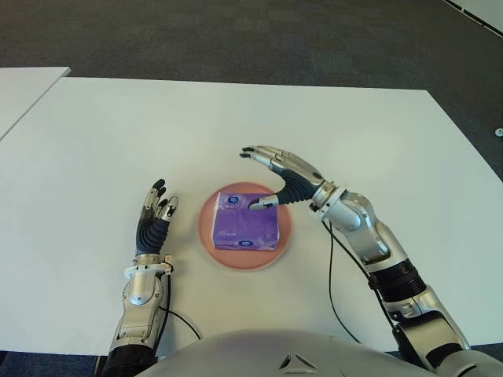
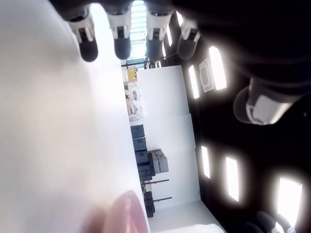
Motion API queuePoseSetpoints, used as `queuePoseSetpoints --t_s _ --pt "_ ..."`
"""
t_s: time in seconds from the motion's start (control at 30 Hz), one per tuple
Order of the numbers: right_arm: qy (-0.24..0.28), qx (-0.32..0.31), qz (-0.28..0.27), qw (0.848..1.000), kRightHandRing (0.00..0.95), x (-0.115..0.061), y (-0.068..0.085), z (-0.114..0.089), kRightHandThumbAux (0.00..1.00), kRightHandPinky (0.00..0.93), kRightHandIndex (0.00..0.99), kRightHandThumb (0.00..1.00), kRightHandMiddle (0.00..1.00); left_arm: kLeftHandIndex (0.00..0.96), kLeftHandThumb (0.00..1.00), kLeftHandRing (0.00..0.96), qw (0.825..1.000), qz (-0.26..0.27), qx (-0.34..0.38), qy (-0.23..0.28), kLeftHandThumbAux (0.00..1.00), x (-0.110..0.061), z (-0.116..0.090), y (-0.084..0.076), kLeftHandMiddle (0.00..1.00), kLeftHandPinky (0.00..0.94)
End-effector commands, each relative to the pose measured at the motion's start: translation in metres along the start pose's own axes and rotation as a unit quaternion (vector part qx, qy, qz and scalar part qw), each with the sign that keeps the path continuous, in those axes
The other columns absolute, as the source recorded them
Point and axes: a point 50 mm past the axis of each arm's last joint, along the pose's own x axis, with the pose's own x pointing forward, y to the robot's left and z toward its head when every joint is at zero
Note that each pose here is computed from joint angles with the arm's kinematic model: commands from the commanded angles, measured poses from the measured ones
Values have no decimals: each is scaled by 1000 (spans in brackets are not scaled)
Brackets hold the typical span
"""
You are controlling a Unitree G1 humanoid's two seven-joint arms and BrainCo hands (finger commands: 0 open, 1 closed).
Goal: Put the tissue paper into the plate.
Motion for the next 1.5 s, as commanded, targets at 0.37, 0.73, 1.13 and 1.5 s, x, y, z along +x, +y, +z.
queuePoseSetpoints --t_s 0.37,0.73,1.13,1.5 --pt "58 100 -107 987 0 -26 -45 -9 311 0 0 91 0 0 0 0 996 -10 -1 90 407 -20 -28 -2 0 0" --pt "67 315 -279 905 0 -37 -37 -63 406 0 0 25 0 0 0 0 996 -9 -2 89 404 -20 -27 -1 0 0" --pt "130 424 -343 828 0 -69 9 -89 449 0 0 0 0 0 0 0 996 -9 2 87 402 -21 -27 1 0 0" --pt "126 423 -344 829 0 -69 10 -86 451 0 0 0 0 0 0 0 996 -10 9 88 405 -22 -26 4 0 0"
